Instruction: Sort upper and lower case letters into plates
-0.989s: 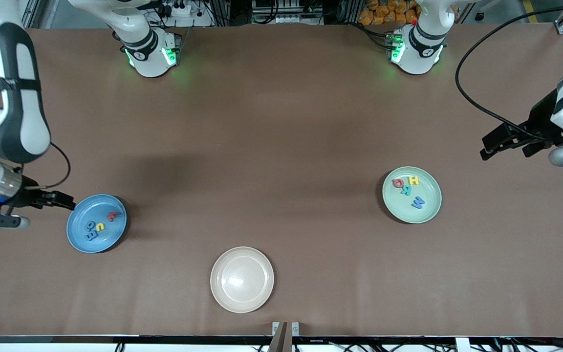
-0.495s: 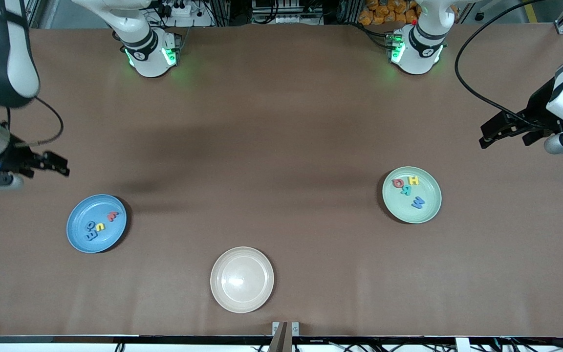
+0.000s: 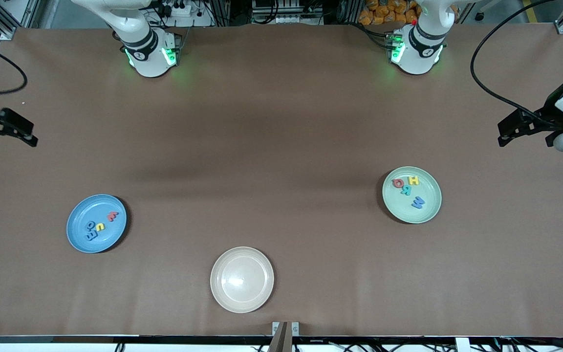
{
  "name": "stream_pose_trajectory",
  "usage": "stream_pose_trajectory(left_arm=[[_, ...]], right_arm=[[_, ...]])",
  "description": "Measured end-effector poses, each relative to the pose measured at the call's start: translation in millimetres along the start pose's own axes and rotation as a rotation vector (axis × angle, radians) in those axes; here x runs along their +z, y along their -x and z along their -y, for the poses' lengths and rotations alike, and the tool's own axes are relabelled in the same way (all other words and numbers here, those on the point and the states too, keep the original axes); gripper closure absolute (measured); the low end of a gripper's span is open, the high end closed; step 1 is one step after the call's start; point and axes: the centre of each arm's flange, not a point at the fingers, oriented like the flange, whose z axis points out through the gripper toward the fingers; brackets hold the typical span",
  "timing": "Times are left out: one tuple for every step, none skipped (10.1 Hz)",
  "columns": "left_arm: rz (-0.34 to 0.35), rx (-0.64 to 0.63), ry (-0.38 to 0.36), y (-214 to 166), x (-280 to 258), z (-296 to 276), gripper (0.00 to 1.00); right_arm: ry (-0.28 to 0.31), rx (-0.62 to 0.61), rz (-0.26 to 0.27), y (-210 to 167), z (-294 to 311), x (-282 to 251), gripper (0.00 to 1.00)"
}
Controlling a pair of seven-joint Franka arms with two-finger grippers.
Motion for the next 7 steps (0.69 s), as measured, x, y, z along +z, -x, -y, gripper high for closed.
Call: stream_pose_trajectory(left_arm=[[0.005,-0.002,-0.003,3,1,1,0.00],[0.007,-0.005,-0.005,6,2,3,0.00],[0.008,-0.008,-0.006,7,1,4,0.00],[0.011,-0.008,-0.006,8,2,4,0.00],[0.014,-0.007,-0.007,11,3,4,0.00],[0.015,-0.007,-0.007,12,3,4,0.00],[0.016,-0.007,-0.008,14,3,4,0.00]], right_arm=[[-0.001,-0.001,0.010,2,1,-7,0.00],[-0.001,-0.001,0.017,3,1,-9,0.00],[-0.001,-0.001,0.021,3,1,-10,0.00],[-0.002,-0.001,0.026,3,1,-10,0.00],[-0.002,-0.001,0.028,3,1,-11,0.00],[-0.002,0.000,0.030,4,1,-11,0.00],[-0.001,0.001,0.029,4,0,-12,0.00]])
